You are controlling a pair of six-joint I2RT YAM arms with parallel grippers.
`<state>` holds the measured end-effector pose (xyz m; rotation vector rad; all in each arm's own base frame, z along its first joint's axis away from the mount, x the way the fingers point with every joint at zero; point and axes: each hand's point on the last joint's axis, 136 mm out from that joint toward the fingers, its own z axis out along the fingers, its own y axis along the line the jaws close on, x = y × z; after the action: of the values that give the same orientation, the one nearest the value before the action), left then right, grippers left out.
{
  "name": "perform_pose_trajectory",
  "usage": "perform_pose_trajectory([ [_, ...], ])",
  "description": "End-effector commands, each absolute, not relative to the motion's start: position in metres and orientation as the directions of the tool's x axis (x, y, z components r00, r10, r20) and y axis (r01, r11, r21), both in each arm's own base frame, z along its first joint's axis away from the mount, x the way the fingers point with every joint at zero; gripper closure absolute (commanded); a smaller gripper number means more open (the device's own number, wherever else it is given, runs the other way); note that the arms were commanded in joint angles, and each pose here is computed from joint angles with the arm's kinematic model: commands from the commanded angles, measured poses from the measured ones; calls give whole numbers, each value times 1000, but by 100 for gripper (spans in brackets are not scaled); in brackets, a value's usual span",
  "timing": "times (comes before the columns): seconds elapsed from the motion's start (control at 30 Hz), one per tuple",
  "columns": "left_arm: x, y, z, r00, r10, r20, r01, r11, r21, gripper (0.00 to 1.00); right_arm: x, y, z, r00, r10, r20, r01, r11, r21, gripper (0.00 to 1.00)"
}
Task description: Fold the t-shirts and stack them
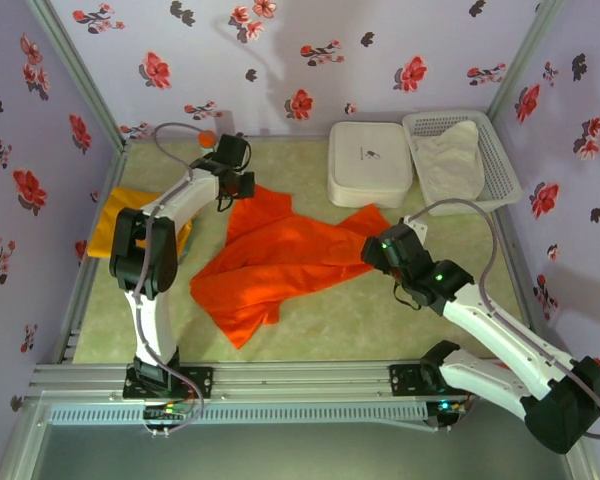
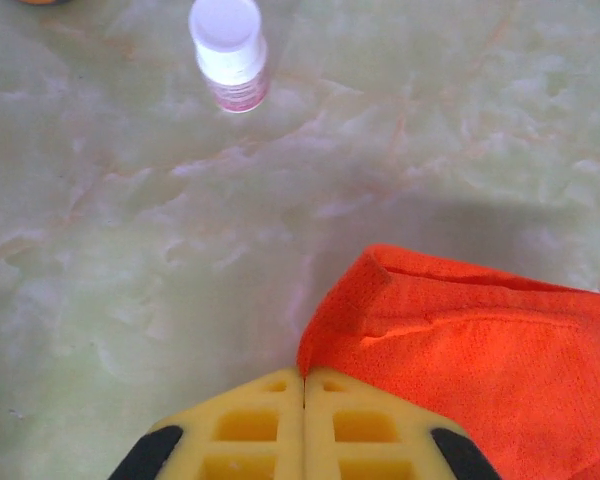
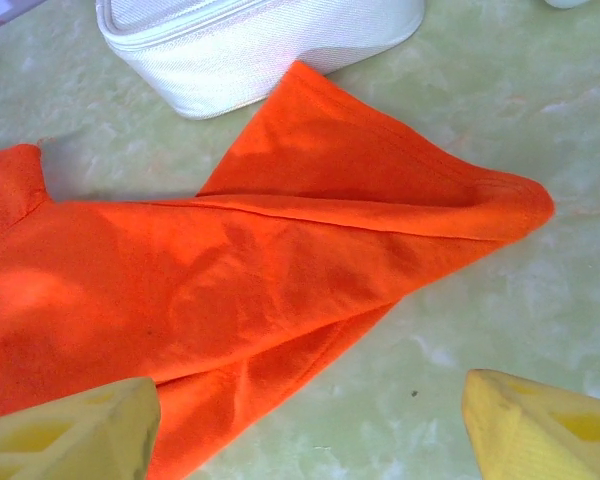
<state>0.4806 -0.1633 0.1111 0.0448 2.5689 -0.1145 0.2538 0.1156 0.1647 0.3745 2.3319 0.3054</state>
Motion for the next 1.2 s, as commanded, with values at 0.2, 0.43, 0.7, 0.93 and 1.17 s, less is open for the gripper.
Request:
perform_pose_trajectory([
  [0.2, 470, -143, 109, -864, -17, -504, 11, 999, -52, 56, 252, 87, 148, -682, 405, -609, 279, 914, 295, 21],
  [0.43, 424, -144, 105, -885, -23, -465, 21, 996, -91, 41, 270, 66, 111, -682, 527, -508, 396, 849, 350, 21],
  [0.7, 339, -126, 86, -912, -85, -402, -26, 988, -149, 36, 300, 36, 74, -657, 623, -424, 498, 781, 376, 22],
  [0.93, 273, -110, 74, -914, -182, -362, -105, 969, -222, 34, 327, 37, 59, -680, 622, -389, 483, 779, 400, 25],
  [1.17, 248, -96, 83, -892, -227, -391, -142, 962, -234, 31, 351, 57, 49, -706, 614, -353, 424, 766, 484, 46],
])
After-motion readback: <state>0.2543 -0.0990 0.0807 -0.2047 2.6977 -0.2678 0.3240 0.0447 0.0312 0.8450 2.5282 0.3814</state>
